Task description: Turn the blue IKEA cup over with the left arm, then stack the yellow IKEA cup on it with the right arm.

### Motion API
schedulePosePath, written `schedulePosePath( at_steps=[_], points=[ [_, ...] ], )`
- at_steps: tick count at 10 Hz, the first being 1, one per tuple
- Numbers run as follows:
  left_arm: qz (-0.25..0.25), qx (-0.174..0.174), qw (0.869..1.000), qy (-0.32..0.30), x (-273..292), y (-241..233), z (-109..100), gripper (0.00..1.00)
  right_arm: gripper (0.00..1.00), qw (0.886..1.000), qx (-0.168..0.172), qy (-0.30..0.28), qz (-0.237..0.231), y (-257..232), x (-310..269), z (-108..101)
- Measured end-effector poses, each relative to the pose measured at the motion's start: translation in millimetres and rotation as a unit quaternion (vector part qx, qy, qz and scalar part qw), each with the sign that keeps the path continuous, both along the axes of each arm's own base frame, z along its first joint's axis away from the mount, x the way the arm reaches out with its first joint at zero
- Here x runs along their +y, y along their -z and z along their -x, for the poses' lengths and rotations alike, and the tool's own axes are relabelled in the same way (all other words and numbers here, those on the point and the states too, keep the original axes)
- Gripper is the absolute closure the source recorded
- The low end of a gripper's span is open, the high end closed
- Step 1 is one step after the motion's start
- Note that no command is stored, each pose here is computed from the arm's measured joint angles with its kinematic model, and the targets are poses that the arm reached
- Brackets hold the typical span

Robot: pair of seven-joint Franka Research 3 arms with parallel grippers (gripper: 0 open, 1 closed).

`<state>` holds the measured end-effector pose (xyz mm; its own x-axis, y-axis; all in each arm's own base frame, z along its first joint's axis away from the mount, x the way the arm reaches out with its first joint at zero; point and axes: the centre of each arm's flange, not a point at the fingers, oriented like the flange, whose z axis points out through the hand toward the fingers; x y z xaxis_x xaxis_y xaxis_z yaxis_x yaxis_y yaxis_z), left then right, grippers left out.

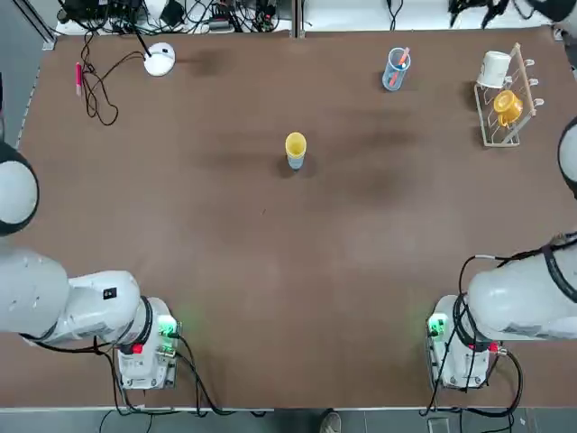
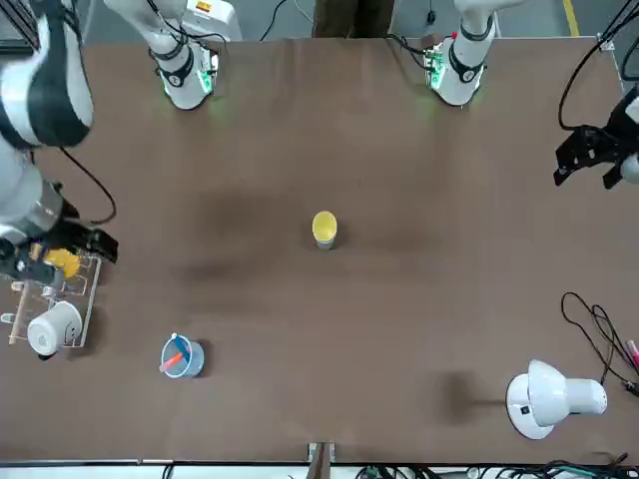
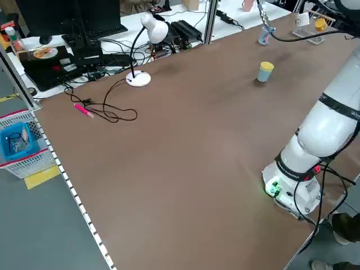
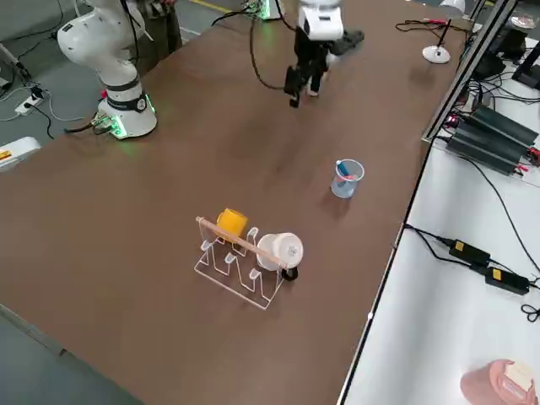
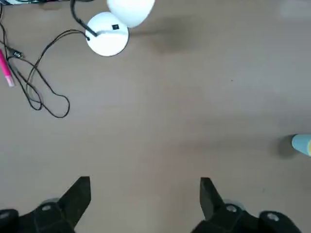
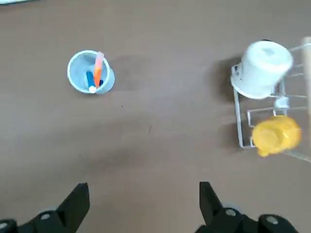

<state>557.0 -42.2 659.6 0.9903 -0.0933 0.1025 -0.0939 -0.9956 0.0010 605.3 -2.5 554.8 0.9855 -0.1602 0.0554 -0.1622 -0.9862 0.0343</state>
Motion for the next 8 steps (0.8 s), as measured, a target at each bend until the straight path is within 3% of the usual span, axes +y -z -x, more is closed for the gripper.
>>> schedulePosePath(
  at_steps=[3, 5, 8],
  points=[
    [0.0, 0.0, 1.0, -0.009, 10.4, 0.2, -0.9, 0.01, 0.0, 1.0, -0.021, 0.012, -0.001, -58.0, -42.5, 36.1],
    [0.0, 0.0, 1.0, -0.016, 17.8, 0.3, -1.3, 0.01, 0.0, 1.0, -0.004, 0.008, -0.002, -73.7, -37.8, 52.5],
    [0.0, 0.001, 1.0, -0.012, 11.5, 0.6, -1.1, 0.01, 0.0, 1.0, 0.009, -0.017, -0.002, -82.1, -21.4, 57.4]
  ],
)
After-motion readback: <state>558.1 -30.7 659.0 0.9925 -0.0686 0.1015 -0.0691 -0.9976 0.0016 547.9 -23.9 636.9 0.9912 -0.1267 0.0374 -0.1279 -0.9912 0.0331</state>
